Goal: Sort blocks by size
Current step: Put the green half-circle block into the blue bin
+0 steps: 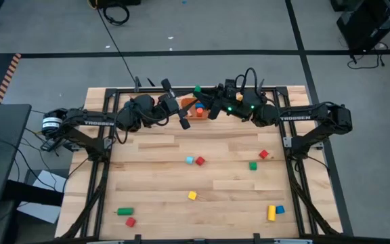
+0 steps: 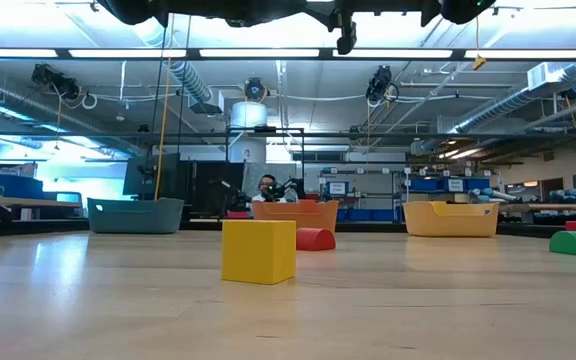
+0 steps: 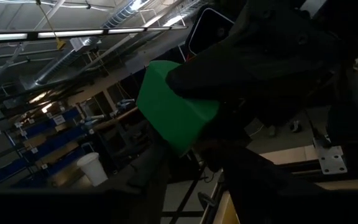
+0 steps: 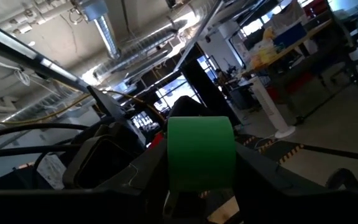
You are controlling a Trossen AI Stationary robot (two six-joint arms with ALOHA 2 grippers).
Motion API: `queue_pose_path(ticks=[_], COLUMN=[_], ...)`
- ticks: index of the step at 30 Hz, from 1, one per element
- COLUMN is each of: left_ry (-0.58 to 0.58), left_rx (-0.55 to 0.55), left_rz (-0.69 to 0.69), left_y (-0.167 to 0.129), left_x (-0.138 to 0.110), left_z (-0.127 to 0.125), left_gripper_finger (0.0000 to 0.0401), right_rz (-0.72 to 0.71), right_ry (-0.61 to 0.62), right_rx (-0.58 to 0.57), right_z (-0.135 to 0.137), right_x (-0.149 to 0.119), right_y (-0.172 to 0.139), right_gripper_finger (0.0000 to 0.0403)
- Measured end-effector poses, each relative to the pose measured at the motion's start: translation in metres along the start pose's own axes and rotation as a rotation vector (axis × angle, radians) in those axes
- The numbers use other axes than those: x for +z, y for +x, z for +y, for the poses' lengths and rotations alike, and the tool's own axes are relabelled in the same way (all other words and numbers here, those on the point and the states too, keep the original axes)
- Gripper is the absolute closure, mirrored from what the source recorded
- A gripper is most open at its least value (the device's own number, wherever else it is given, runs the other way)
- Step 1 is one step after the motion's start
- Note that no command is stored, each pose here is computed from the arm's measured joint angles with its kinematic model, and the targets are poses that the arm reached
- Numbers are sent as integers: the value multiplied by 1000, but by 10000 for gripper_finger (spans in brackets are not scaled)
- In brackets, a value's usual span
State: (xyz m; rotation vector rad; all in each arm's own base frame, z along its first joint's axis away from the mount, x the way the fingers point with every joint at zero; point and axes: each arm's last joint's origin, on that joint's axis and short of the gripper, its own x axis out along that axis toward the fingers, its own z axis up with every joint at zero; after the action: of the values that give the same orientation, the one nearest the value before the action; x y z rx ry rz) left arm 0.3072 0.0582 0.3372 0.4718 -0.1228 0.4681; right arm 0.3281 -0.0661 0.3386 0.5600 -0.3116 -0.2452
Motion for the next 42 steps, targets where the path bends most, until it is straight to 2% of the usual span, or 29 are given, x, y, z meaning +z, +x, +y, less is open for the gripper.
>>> queue_pose_path(ticks=[8, 14, 19, 23, 27, 42], left_ry=[5, 72, 73, 70, 68, 53], left_rx=[20, 68, 80, 79, 21, 50], left_rz=[10, 21, 6, 0, -45, -93], left_y=[0, 0, 0, 0, 1, 7], left_x=[0, 1, 3, 3, 3, -1], left_z=[1, 3, 4, 4, 1, -2], left_gripper_finger=[237, 237, 237, 237, 237, 240], right_rz=[-6, -14, -18, -16, -11, 0], right_ry=[1, 1, 7, 24, 27, 35], right_rx=[-3, 3, 7, 18, 20, 25], right_z=[-3, -6, -6, -6, -5, -2], right_x=[2, 4, 5, 5, 4, 2], right_y=[1, 0, 1, 1, 1, 0], right_gripper_finger=[237, 238, 239, 239, 239, 239])
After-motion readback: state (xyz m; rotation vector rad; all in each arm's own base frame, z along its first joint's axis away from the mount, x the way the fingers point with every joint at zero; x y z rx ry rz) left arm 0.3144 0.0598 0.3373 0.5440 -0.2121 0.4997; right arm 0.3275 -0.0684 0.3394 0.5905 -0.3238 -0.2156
